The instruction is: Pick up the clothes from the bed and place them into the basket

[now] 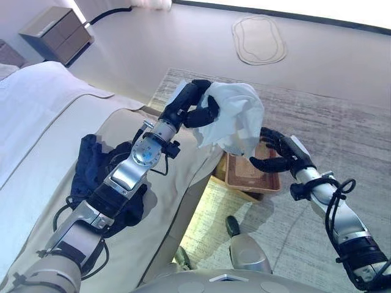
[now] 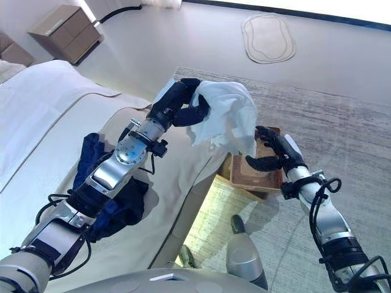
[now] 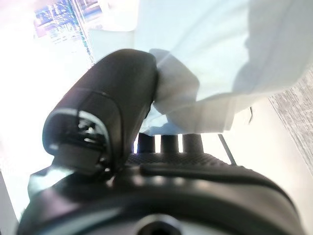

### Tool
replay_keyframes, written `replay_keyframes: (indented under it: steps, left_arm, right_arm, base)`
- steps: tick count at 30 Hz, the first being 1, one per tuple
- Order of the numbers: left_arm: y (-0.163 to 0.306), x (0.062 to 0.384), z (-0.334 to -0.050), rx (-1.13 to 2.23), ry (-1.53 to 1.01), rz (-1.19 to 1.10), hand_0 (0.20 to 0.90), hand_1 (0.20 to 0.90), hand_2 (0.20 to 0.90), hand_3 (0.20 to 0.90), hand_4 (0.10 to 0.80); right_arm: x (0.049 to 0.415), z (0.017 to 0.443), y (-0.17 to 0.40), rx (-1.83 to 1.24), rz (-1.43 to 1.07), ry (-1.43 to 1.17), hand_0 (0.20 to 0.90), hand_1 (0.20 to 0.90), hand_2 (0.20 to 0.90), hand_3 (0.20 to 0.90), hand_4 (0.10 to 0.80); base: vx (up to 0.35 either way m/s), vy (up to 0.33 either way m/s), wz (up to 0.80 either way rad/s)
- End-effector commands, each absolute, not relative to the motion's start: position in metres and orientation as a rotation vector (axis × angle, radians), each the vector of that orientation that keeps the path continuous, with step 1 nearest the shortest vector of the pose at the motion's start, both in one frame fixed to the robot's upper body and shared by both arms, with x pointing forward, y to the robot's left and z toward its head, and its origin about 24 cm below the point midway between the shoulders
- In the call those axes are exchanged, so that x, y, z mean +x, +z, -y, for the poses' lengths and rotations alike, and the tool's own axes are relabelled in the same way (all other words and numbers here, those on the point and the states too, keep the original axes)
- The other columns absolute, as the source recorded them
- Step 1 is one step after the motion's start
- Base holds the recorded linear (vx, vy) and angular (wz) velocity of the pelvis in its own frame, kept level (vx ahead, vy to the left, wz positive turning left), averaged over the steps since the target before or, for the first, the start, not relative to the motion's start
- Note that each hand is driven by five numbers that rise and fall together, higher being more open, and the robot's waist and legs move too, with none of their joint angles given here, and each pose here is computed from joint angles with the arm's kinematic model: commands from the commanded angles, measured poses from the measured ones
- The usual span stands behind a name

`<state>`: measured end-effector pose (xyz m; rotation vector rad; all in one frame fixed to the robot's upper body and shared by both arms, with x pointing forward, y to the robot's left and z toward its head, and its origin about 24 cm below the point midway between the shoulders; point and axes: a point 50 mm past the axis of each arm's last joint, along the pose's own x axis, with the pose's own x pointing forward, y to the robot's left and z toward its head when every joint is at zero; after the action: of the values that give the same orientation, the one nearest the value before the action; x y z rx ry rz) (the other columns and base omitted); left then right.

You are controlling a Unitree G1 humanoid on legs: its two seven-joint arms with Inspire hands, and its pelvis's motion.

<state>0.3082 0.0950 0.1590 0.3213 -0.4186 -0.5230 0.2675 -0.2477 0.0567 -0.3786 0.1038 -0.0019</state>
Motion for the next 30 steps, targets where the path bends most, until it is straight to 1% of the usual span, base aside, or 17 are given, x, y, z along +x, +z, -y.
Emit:
replay_keyframes:
  steps: [1, 5, 12, 13, 14, 16, 17, 18, 24, 25, 26, 27, 30]
  left_arm:
    - [0.225, 0.292, -0.079, 0.230, -0.632, 0.705, 0.300, 0.300, 0.300, 0.200, 0.100]
    - [0.228, 0.283, -0.065, 0.193, -0.726, 0.703, 0.300, 0.300, 0.300, 0.200, 0.100]
    - [0.216, 0.274, -0.046, 0.094, -0.906, 0.613, 0.300, 0.300, 0.300, 0.200, 0.100]
    - [0.213, 0.273, -0.043, 0.090, -0.916, 0.601, 0.300, 0.300, 0.300, 0.200, 0.100]
    - [0.207, 0.272, -0.041, 0.083, -0.928, 0.580, 0.300, 0.300, 0.300, 0.200, 0.100]
    - [0.199, 0.272, -0.037, 0.075, -0.929, 0.544, 0.300, 0.300, 0.300, 0.200, 0.100]
    - [0.198, 0.272, -0.037, 0.077, -0.925, 0.537, 0.300, 0.300, 0.300, 0.200, 0.100]
    - [0.193, 0.273, -0.037, 0.082, -0.911, 0.520, 0.300, 0.300, 0.300, 0.200, 0.100]
    - [0.172, 0.287, -0.044, 0.127, -0.778, 0.431, 0.300, 0.300, 0.300, 0.200, 0.100]
    - [0.164, 0.294, -0.049, 0.152, -0.736, 0.391, 0.425, 0.425, 0.425, 0.345, 0.245]
    - [0.156, 0.300, -0.054, 0.187, -0.689, 0.351, 0.900, 0.900, 0.900, 0.900, 0.800]
    - [0.154, 0.300, -0.055, 0.197, -0.678, 0.344, 0.900, 0.900, 0.900, 0.900, 0.800]
    - [0.139, 0.313, -0.072, 0.255, -0.582, 0.291, 0.900, 0.900, 0.900, 0.900, 0.800]
  right_arm:
    - [0.283, 0.215, 0.091, -0.237, 0.120, -0.055, 0.900, 0.900, 0.900, 0.900, 0.800]
    - [0.290, 0.196, 0.086, -0.172, 0.099, -0.060, 0.900, 0.900, 0.900, 0.900, 0.800]
    - [0.292, 0.154, 0.078, 0.003, 0.023, 0.095, 0.900, 0.900, 0.900, 0.900, 0.800]
    - [0.292, 0.150, 0.077, 0.029, 0.021, 0.109, 0.707, 0.707, 0.707, 0.675, 0.575]
    - [0.290, 0.144, 0.078, 0.060, 0.024, 0.127, 0.542, 0.542, 0.542, 0.483, 0.383]
    - [0.288, 0.138, 0.079, 0.093, 0.032, 0.157, 0.328, 0.328, 0.328, 0.233, 0.133]
    - [0.287, 0.137, 0.080, 0.091, 0.038, 0.159, 0.328, 0.328, 0.328, 0.233, 0.133]
    - [0.286, 0.136, 0.082, 0.083, 0.052, 0.164, 0.300, 0.300, 0.300, 0.200, 0.100]
    - [0.287, 0.141, 0.097, 0.082, 0.126, 0.151, 0.300, 0.300, 0.300, 0.200, 0.100]
    - [0.288, 0.146, 0.102, 0.080, 0.147, 0.132, 0.300, 0.300, 0.300, 0.200, 0.100]
    - [0.289, 0.152, 0.105, 0.074, 0.162, 0.109, 0.300, 0.300, 0.300, 0.200, 0.100]
    - [0.290, 0.154, 0.106, 0.072, 0.166, 0.102, 0.300, 0.300, 0.300, 0.200, 0.100]
    - [0.294, 0.175, 0.115, 0.030, 0.197, -0.003, 0.300, 0.300, 0.300, 0.200, 0.100]
  base:
    - [-0.009, 0.041, 0.22]
    - [-0.017, 0.036, 0.17]
    - [-0.009, 0.016, 0.21]
    - [0.007, 0.003, 0.07]
    - [0.008, 0.007, 0.07]
    - [0.008, 0.006, 0.09]
    - [0.006, 0.006, 0.11]
    - [0.003, 0.006, 0.09]
    - [0.001, 0.001, 0.01]
    - [0.000, 0.000, 0.00]
    - [0.000, 0.000, 0.00]
    - [0.000, 0.000, 0.00]
    - [0.000, 0.000, 0.00]
